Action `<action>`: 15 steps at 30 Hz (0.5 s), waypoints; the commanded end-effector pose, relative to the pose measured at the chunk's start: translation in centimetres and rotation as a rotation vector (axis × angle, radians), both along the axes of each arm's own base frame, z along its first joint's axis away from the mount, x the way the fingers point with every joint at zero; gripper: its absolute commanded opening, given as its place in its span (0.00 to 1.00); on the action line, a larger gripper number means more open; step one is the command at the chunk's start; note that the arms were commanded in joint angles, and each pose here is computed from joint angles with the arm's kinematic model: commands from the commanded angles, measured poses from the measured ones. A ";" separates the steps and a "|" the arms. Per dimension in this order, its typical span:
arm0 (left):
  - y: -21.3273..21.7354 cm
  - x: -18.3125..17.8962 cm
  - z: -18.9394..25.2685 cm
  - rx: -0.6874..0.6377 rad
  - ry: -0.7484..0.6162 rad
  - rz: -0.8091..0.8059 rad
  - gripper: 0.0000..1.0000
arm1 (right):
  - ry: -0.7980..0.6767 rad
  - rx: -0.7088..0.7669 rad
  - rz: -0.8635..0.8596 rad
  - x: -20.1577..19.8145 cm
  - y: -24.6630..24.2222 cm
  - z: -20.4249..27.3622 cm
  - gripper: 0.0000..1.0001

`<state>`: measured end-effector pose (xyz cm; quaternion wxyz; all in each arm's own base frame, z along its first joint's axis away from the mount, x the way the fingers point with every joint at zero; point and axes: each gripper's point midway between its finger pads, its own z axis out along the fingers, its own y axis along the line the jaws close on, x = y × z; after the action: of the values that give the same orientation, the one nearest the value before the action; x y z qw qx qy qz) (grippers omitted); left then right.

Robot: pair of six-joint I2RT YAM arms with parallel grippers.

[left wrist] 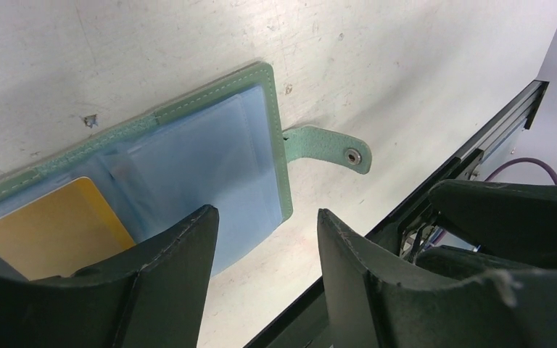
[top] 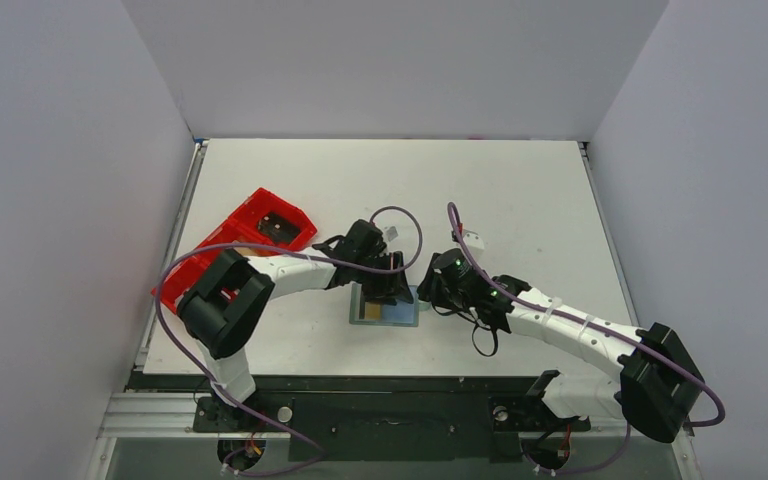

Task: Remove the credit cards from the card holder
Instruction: Remove the credit card from the card holder.

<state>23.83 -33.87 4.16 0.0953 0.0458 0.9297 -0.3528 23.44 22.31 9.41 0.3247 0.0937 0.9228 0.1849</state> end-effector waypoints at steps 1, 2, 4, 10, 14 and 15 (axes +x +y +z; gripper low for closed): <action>-0.4 2.1 4.8 -0.050 -0.123 0.016 0.51 | -0.035 0.017 -0.021 0.7 -0.1 1.0 0.39; -0.1 2.2 5.0 -0.041 -0.128 0.021 0.50 | -0.036 0.020 -0.018 0.7 0.0 1.1 0.39; 0.9 2.7 5.7 -0.025 -0.145 0.044 0.51 | -0.032 0.027 -0.011 0.8 0.3 1.1 0.39; 5.8 3.4 5.5 0.082 -0.177 0.125 0.51 | -0.018 0.068 0.027 0.9 2.0 1.3 0.39; 9.4 3.4 4.4 0.151 -0.178 0.178 0.51 | 0.005 0.093 0.060 1.0 3.6 0.8 0.39; 9.9 3.3 4.4 0.158 -0.184 0.181 0.51 | 0.005 0.101 0.066 1.1 4.0 0.9 0.39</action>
<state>27.44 -27.57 9.53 0.1963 0.0085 0.9298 -0.3112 23.23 23.48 8.34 0.3011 0.0835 0.9297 0.1951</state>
